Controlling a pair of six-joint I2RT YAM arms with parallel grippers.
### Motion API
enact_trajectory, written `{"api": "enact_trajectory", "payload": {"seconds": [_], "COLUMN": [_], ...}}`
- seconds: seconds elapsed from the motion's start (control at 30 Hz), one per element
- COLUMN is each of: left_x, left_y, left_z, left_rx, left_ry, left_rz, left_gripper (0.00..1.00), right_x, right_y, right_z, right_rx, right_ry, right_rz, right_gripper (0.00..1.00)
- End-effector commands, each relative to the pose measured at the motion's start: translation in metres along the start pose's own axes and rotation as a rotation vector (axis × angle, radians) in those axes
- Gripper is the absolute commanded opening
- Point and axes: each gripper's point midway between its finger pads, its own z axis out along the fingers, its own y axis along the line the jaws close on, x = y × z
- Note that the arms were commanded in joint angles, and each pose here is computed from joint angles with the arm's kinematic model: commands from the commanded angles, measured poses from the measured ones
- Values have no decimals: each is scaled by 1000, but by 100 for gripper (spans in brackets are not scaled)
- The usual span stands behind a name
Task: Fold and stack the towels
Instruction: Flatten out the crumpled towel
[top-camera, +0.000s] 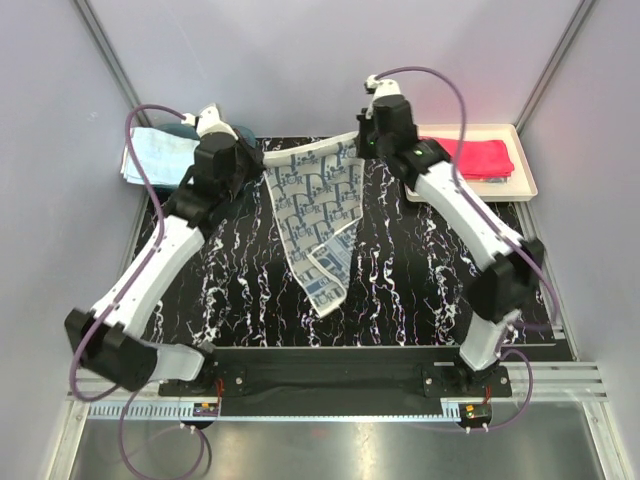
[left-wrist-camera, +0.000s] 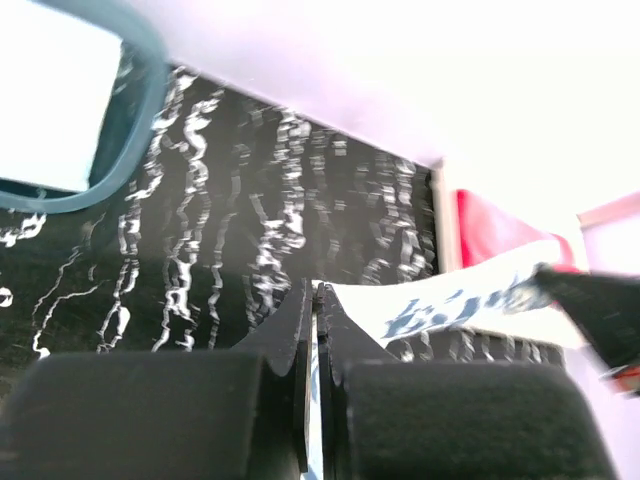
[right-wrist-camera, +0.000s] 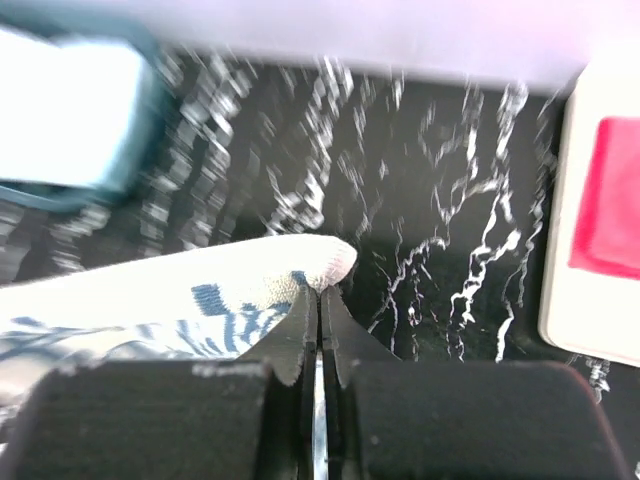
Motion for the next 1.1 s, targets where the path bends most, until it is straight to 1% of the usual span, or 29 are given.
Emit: {"api": "enact_trajectory", "payload": {"seconds": [0.0,0.07,0.1,0.17,0.2,0.27,0.43,0.6,0.83,1.07], "left_x": [-4,-2,-7,-7,-13,-14,-33,-46,-81,-97], "left_y": [-9,-22,-27,-36,-38,-47,-67,-80,-98,-107], "left_z": [-41,-61,-78,-98,-115,-135,-188,-221,-265,-290], "left_rx": [34,88,115,155,182,241,392,502,622,696], "left_ry": [-15,-14,-25,-26,-40,-38,-66,-64,-113,-138], "left_rz": [88,112,117,150,150,179,193,199,177,150], "left_gripper": [0,0,0,0,0,0,0,0,0,0], "right_x": [-46,-44,-54,-49,-55,-57,-64,-78,-96,-109], "right_y": [15,25,28,32,36,43,49,56,53,57], "right_z": [-72,-94,-118,-136,-157,-184,-228,-271,-319,-353], "right_rx": [-68,-105,-130,-154,-179,-228,-304,-392,-444,-518], "right_ry": [-152,-164,-204,-206,-235,-259,-305,-356,-426,-471], "right_rz": [50,44,47,38,43,42,53,78,78,75], "right_gripper": [0,0,0,0,0,0,0,0,0,0]}}
